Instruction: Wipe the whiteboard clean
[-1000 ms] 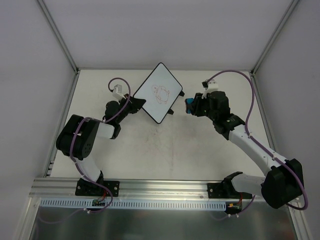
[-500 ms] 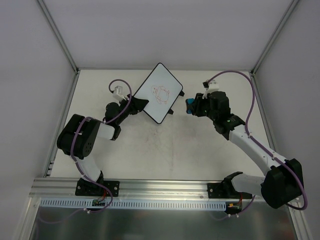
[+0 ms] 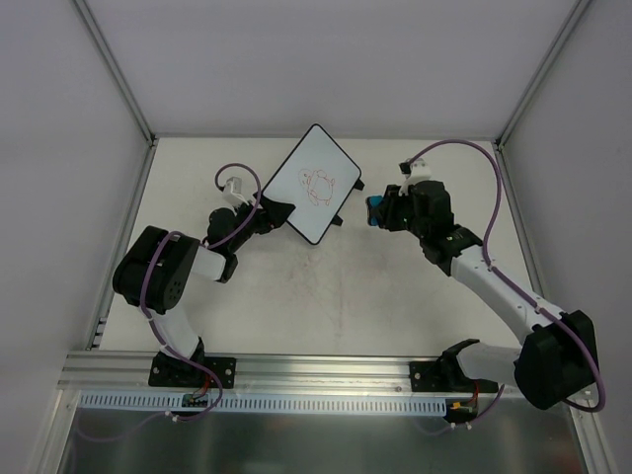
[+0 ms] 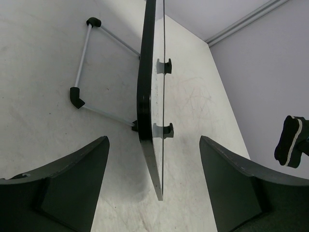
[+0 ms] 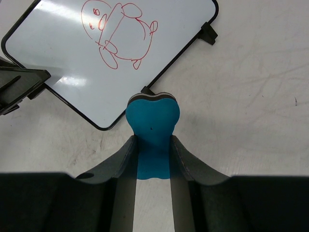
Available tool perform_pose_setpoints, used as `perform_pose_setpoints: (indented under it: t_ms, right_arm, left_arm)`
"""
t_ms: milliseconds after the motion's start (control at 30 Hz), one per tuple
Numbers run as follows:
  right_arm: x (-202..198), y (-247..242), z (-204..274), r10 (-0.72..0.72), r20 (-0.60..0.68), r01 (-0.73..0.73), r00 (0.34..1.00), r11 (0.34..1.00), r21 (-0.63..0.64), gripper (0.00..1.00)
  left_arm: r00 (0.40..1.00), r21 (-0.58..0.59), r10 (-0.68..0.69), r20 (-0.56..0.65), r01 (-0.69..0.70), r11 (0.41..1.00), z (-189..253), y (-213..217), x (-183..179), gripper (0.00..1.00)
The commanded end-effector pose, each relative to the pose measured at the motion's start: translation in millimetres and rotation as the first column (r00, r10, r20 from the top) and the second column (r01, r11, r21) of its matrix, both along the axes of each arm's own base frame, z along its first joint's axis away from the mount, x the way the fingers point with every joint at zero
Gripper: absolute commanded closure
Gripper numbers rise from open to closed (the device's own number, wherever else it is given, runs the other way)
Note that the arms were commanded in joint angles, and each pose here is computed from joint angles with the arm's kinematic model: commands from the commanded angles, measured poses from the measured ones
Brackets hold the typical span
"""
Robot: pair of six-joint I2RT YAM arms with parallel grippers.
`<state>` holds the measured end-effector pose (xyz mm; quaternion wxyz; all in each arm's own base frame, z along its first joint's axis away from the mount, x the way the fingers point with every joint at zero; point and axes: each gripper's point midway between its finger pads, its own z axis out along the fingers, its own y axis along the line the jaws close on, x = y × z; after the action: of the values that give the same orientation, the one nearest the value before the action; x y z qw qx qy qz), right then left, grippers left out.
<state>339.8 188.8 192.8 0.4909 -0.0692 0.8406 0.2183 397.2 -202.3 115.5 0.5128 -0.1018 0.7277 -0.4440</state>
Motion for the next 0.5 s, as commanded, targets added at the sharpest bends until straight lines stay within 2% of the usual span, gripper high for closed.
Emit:
perform_pose_setpoints:
  t_ms: [0, 267, 367, 400, 467]
  right_arm:
    - [7, 2, 7, -0.003, 0.034, 0.002, 0.999, 1.0, 0.026, 1.0]
    - [12, 7, 6, 0.011, 0.025, -0.012, 1.0, 1.0, 0.024, 1.0]
    - [13, 10, 6, 0.023, 0.018, -0.023, 1.0, 0.999, 0.026, 1.0]
    - [14, 11, 8, 0.025, 0.021, -0.026, 0.999, 0.999, 0.029, 1.0]
    - [14, 12, 6, 0.026, 0.016, -0.027, 1.0, 0.999, 0.028, 1.0]
  left_arm:
    - [0.909, -0.091, 0.028, 0.416, 0.011, 0.996, 100, -1, -1, 0.24]
    - [0.904, -0.115, 0.054, 0.425, -0.005, 0.993, 110, 14, 3, 0.27]
    - [0.905, -0.119, 0.046, 0.423, 0.005, 0.993, 111, 15, 5, 0.41]
    - [0.906, -0.118, 0.04, 0.421, 0.011, 0.993, 110, 13, 5, 0.51]
    - [0.906, -0.118, 0.035, 0.421, 0.016, 0.993, 109, 12, 6, 0.58]
